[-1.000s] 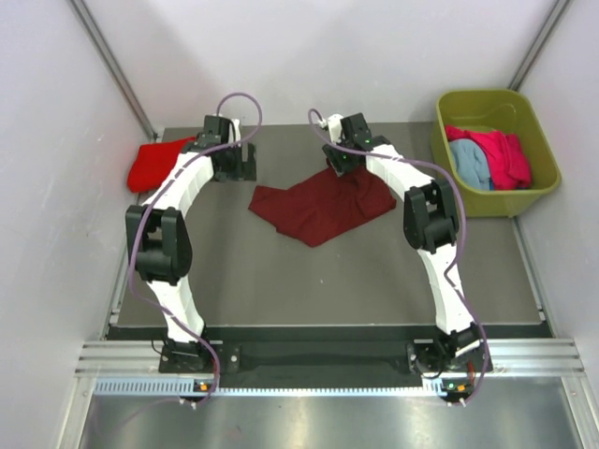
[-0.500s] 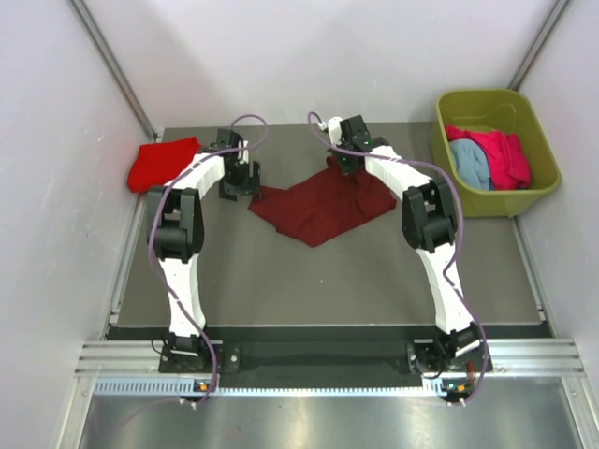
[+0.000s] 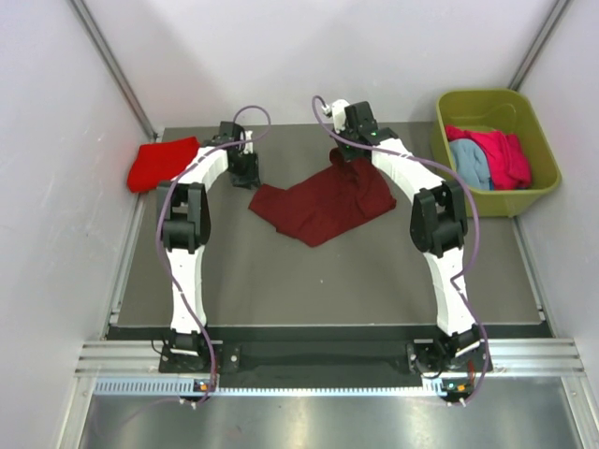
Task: Fold and stack the t-shirts
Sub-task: Flatten the tshirt out
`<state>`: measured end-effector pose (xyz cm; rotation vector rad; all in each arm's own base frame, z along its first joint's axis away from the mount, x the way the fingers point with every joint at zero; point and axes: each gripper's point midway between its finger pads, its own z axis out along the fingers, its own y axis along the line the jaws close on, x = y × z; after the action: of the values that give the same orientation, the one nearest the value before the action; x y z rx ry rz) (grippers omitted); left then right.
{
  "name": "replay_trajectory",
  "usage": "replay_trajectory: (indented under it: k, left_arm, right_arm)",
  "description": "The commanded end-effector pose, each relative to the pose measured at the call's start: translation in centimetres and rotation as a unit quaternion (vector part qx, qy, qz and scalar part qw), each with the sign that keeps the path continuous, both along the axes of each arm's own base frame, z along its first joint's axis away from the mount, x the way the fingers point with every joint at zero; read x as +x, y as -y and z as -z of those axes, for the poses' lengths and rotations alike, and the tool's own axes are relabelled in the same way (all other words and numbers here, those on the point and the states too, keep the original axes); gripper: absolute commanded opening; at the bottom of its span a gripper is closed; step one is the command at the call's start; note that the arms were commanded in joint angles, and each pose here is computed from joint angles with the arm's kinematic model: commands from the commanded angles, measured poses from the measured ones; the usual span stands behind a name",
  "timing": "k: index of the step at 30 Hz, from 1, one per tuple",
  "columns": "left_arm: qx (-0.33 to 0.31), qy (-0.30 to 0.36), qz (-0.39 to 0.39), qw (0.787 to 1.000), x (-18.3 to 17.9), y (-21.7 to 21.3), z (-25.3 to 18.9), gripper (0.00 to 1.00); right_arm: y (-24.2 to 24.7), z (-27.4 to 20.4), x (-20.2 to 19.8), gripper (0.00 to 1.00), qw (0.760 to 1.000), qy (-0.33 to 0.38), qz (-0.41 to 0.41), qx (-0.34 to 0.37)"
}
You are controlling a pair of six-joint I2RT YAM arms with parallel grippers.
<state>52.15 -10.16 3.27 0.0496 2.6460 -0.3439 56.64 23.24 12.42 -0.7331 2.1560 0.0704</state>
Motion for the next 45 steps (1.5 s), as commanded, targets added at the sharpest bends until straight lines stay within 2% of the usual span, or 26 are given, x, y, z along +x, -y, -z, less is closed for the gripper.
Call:
replay_trajectory:
  k: [1, 3, 4, 9, 17, 21, 29, 36, 39, 43, 45]
  left_arm:
    - [-0.016, 0.020, -0.006, 1.000, 0.7, 0.4, -2.3, 0.53]
    - [-0.022, 0.021, -0.009, 0.999, 0.2, 0.4, -3.2, 0.64]
    - [-0.028, 0.021, -0.012, 0.999, 0.1, 0.4, -3.4, 0.65]
    - [-0.056, 0.022, -0.006, 0.998, -0.4, 1.3, -4.5, 0.66]
    - [-0.065, 0.018, -0.007, 0.998, -1.2, 1.5, -5.4, 0.59]
    - [-0.065, 0.026, -0.010, 0.998, -2.2, 1.2, -6.9, 0.59]
    - [-0.077, -0.005, -0.009, 0.997, -3.6, 1.6, -4.9, 0.58]
    - [-0.066, -0.022, -0.005, 0.998, -2.5, 1.5, -1.5, 0.58]
    - [-0.064, -0.018, -0.002, 0.998, -1.6, 1.5, -1.0, 0.53]
    - [-0.065, -0.015, 0.001, 0.998, -0.8, 1.7, -0.5, 0.52]
    - [-0.064, -0.016, 0.004, 0.998, -0.6, 1.8, -0.1, 0.44]
  right_arm:
    - [0.7, -4.0, 0.5, 0.00, 0.999, 0.043, 0.013, 0.010]
    - [0.7, -4.0, 0.5, 0.00, 0.999, 0.043, 0.012, 0.010]
    - [0.7, -4.0, 0.5, 0.00, 0.999, 0.043, 0.012, 0.010]
    - [0.6, -4.0, 0.5, 0.00, 0.999, 0.042, 0.014, 0.012]
    - [0.8, -3.8, 0.4, 0.00, 0.999, 0.040, 0.017, 0.011]
    - [0.9, -3.7, 0.3, 0.00, 0.999, 0.039, 0.018, 0.010]
    - [0.7, -3.4, 0.2, 0.00, 0.999, 0.035, 0.017, 0.013]
    - [0.8, -3.1, 0.0, 0.00, 0.999, 0.032, 0.018, 0.008]
    - [1.0, -3.0, 0.0, 0.00, 0.999, 0.031, 0.019, 0.006]
    - [1.1, -2.9, -0.1, 0.00, 0.999, 0.031, 0.019, 0.004]
    - [1.0, -2.9, 0.0, 0.00, 0.999, 0.030, 0.018, 0.005]
